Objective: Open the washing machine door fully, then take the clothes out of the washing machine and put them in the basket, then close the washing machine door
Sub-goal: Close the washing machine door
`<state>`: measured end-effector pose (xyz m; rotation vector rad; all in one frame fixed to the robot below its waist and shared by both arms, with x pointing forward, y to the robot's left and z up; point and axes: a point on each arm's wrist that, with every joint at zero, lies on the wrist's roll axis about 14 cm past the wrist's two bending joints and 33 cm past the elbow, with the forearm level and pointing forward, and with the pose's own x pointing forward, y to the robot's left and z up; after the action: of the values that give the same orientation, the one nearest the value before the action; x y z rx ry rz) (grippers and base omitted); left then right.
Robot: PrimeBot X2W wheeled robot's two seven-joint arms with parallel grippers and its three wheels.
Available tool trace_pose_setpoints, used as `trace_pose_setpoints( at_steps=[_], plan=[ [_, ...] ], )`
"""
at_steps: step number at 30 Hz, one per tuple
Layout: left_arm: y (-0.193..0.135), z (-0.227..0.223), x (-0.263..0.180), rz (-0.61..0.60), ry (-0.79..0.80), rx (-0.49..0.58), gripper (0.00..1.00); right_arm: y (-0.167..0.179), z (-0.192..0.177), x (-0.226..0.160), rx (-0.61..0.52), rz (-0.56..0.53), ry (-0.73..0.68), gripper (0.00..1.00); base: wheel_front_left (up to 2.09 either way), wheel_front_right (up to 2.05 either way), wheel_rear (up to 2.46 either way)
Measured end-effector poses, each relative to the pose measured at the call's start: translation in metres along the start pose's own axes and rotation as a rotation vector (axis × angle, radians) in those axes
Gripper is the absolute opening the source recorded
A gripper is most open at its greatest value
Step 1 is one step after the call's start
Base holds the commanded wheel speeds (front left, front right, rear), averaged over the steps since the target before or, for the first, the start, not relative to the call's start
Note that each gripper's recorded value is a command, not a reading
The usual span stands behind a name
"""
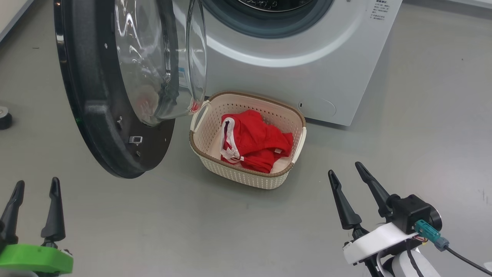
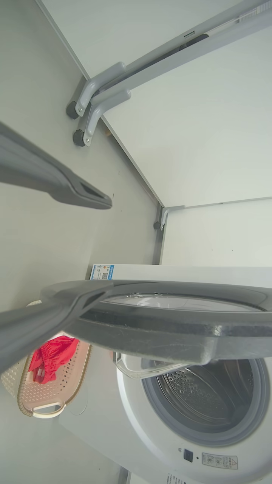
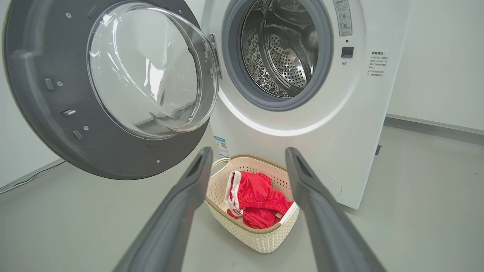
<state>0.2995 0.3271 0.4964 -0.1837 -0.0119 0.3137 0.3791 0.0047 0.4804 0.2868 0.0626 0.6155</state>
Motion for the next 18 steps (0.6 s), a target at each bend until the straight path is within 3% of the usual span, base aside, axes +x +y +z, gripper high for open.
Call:
trace_pose_setpoints(
  at_steps=[18],
  plan=[
    [0.000, -0.014, -0.005, 0.001, 0.021, 0.010, 1.00, 0.001, 0.001, 0.000, -0.002, 0.001, -0.004, 1.00, 0.00, 0.00, 0.00]
  ],
)
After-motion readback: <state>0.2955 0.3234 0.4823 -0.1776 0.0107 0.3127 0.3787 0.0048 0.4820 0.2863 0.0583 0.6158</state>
